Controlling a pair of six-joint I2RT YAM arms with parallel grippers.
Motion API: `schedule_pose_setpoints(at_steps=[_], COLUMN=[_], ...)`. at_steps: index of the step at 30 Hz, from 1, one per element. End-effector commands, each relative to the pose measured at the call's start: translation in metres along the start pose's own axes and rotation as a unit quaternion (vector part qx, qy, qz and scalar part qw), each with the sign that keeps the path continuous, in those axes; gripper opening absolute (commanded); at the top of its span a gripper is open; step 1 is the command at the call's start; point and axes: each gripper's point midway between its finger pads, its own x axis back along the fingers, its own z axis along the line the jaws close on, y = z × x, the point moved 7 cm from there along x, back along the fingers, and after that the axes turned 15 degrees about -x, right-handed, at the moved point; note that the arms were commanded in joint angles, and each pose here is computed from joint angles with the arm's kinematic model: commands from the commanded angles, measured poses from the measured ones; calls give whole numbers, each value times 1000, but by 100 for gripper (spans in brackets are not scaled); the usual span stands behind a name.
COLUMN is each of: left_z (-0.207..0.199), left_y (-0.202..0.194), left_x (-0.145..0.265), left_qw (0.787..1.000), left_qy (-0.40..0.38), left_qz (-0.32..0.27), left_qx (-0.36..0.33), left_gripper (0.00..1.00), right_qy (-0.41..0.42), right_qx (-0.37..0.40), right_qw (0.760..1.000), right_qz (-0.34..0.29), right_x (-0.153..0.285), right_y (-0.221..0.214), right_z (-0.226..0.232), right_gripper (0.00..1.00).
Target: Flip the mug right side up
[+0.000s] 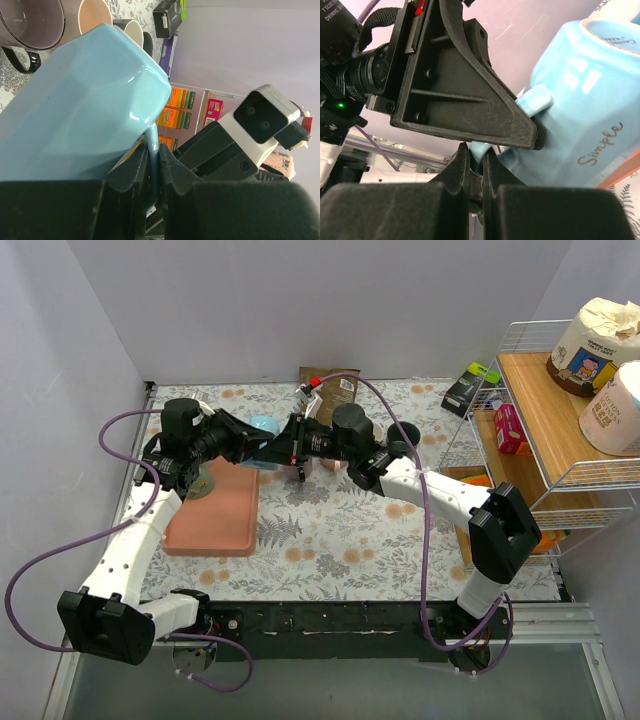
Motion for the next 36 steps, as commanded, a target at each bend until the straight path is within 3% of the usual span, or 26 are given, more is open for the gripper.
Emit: schedule_pose_setpoints(at_steps=[1, 2, 4, 5, 11, 15, 18, 21, 26, 31, 36], left_z=[-26, -25, -23, -24, -4, 8, 24, 34, 53, 45, 34], left_y=[-1, -1, 0, 1, -5, -14, -24, -37, -70, -74, -93], left_x=[20, 19, 20, 21, 25, 33, 40, 44, 43, 33, 5], left_qw=[997, 997, 998, 997, 995, 991, 987, 984, 979, 969, 959], left_qy=[-64, -62, -52, -49, 9, 21, 30, 7, -76, -114, -162], left_qz=[-16, -17, -22, -24, -23, -30, -42, -42, -6, -36, -28], left_qx=[-33, -37, -43, -49, -95, -130, -150, -172, -187, -218, -232], left_gripper=[1, 19, 41, 59, 96, 98, 98, 98, 94, 88, 83], right_qy=[53, 52, 54, 52, 25, -18, -37, -28, -5, 37, 65], right_qx=[7, 4, 2, 1, -19, -91, -190, -242, -281, -337, -360], right_qw=[999, 999, 999, 999, 999, 993, 974, 958, 945, 920, 909], right_qz=[-4, -3, -5, -6, -36, -79, -118, -149, -164, -194, -202], right_x=[-2, 0, 6, 9, 37, 59, 82, 95, 94, 98, 98], right_y=[4, 3, 0, 0, 3, 8, 11, 19, 32, 44, 50], right_z=[28, 28, 32, 33, 46, 33, 21, 24, 46, 62, 73], right_gripper=[1, 1, 1, 1, 1, 1, 1, 1, 1, 1, 1])
